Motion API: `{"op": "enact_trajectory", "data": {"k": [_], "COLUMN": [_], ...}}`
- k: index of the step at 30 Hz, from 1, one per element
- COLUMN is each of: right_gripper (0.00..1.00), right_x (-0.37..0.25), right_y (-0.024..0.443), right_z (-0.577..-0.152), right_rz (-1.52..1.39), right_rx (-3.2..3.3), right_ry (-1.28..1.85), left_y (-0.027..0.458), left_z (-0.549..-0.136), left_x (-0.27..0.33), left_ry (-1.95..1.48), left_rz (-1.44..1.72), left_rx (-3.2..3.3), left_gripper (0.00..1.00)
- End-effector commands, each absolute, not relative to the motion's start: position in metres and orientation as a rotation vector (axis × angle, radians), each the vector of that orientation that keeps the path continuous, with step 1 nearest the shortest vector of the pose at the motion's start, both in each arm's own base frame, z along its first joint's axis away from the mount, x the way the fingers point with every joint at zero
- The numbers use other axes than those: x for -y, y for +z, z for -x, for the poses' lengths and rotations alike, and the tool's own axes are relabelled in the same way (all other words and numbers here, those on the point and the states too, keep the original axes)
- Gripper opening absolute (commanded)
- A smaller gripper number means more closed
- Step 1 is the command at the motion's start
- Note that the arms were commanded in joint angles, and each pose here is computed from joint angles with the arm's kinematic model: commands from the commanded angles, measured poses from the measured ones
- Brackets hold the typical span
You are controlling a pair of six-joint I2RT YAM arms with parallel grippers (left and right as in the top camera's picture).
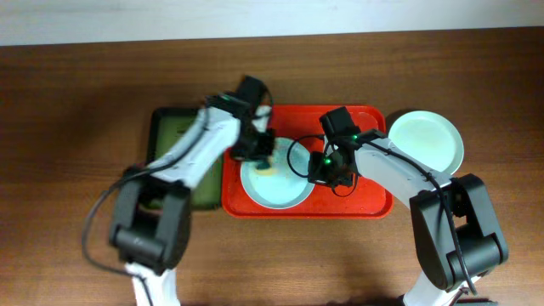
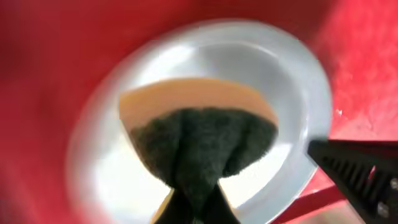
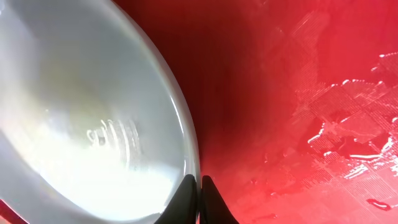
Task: Clean dirty plates on tray and stack at the side
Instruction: 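Return the sponge to the black tray and raise the left gripper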
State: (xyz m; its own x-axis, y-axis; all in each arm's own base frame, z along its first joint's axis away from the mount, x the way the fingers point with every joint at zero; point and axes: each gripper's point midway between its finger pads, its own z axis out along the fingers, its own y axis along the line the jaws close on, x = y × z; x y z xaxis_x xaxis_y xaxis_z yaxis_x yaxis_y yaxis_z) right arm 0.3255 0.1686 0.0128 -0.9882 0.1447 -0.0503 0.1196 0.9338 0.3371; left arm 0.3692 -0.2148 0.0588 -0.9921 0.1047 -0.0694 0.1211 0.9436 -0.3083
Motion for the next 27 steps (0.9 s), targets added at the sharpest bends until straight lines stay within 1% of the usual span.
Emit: {"op": "enact_trajectory", "data": {"k": [1,2,4,5,8,10,11,13,14,15,16,17,18,19,20,21,22,23,24,25,27], "right_gripper": [0.04,0.05,0.06,0.09,0.09,0.09,0.09,0.18,0.18,0.23,0.3,0.37,0.42,0.47,0.5,0.52,0.52,0.51,0.47,0.42,0.37], "right_x": [-0.171,-0.171,-0.171,-0.171,-0.17,-0.163,-0.162,-0.162,-0.161,-0.162,-0.162,-0.162,-0.162,-0.162,-0.164,-0.165,-0.166,-0.166,-0.167,-0.167,-0.167], "right_y": [0.008,0.008,0.008,0.008,0.008,0.006,0.005,0.005,0.005,0.005,0.005,0.005,0.005,0.005,0.006,0.007,0.008,0.008,0.009,0.009,0.009], "right_z": [-0.32,-0.32,-0.319,-0.319,-0.318,-0.319,-0.317,-0.318,-0.318,-0.318,-0.317,-0.318,-0.318,-0.319,-0.323,-0.326,-0.33,-0.332,-0.334,-0.337,-0.336], "right_rz": [-0.179,-0.179,-0.18,-0.18,-0.181,-0.144,-0.147,-0.147,-0.146,-0.147,-0.146,-0.147,-0.146,-0.145,-0.141,-0.138,-0.135,-0.134,-0.132,-0.131,-0.135], "right_rx": [-3.033,-3.034,-3.037,-3.038,-3.044,-3.042,-3.048,-3.046,-3.047,-3.047,-3.048,-3.048,-3.046,-3.039,-3.024,-3.01,-2.995,-2.984,-2.974,-2.964,-2.965], "right_ry": [0.516,0.515,0.513,0.513,0.509,0.44,0.43,0.429,0.429,0.429,0.43,0.43,0.43,0.433,0.441,0.448,0.454,0.454,0.458,0.457,0.457], "left_y": [0.118,0.112,0.104,0.098,0.057,0.031,0.027,0.018,0.016,0.015,0.017,0.026,0.044,0.067,0.098,0.148,0.196,0.238,0.267,0.278,0.281], "left_z": [-0.396,-0.393,-0.394,-0.393,-0.388,-0.388,-0.388,-0.384,-0.384,-0.386,-0.386,-0.386,-0.392,-0.402,-0.415,-0.43,-0.436,-0.436,-0.429,-0.418,-0.412], "left_x": [0.095,0.056,0.025,0.016,0.016,0.015,0.013,0.012,0.012,0.013,0.013,0.011,0.006,0.004,-0.001,-0.011,-0.027,-0.048,-0.069,-0.08,-0.088], "left_ry": [0.153,0.27,0.279,0.252,0.098,0.095,0.096,0.104,0.104,0.106,0.106,0.117,0.146,0.14,0.13,0.107,0.075,0.031,0.026,0.039,0.05], "left_rz": [0.005,0.105,0.22,0.242,0.162,0.105,0.094,0.031,0.024,-0.006,-0.011,-0.009,0.002,0.022,0.069,0.176,0.337,0.483,0.564,0.596,0.619], "left_rx": [-2.895,-2.919,-2.931,-2.941,-2.973,-2.942,-2.937,-2.938,-2.934,-2.927,-2.925,-2.935,-2.92,-2.88,-2.808,-2.69,-2.575,-2.458,-2.371,-2.349,-2.341], "left_gripper": [0.0,0.0,0.0,0.0,0.0,0.0,0.0,0.0,0.0,0.04,0.28,0.34,0.38,0.43,0.52,0.68,0.77,0.93,0.99,0.99,0.99]}}
